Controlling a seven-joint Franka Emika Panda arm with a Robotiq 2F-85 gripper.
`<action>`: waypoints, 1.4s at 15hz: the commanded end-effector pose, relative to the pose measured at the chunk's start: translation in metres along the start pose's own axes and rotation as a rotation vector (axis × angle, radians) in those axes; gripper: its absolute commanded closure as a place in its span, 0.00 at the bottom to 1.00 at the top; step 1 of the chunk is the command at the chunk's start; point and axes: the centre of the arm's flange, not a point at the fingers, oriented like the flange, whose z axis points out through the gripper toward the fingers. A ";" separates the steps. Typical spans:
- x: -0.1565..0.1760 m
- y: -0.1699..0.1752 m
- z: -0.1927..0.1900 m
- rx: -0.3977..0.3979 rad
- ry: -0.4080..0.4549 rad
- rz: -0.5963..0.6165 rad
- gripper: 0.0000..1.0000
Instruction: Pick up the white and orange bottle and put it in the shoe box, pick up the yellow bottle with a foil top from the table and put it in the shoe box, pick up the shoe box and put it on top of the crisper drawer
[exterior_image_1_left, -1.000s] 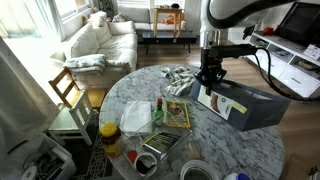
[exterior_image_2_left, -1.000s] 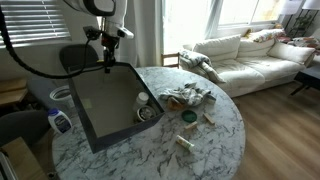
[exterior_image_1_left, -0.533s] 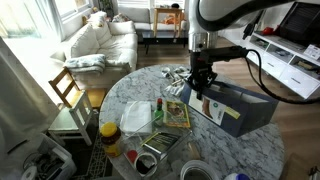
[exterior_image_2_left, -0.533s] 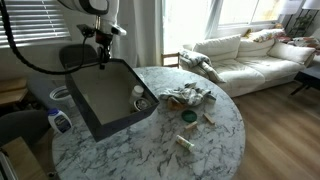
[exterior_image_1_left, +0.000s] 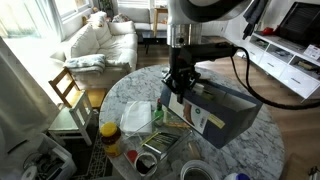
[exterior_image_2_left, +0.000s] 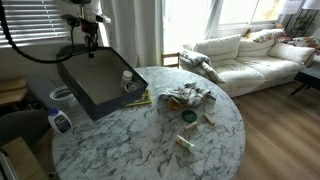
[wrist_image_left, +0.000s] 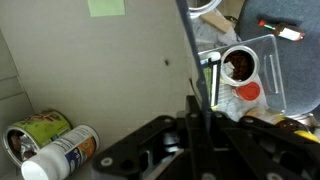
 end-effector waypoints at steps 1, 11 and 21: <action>-0.009 -0.038 -0.011 0.020 0.032 -0.004 0.99; -0.017 -0.089 0.004 0.067 0.036 -0.090 0.96; -0.022 -0.105 0.004 0.038 0.040 -0.113 0.99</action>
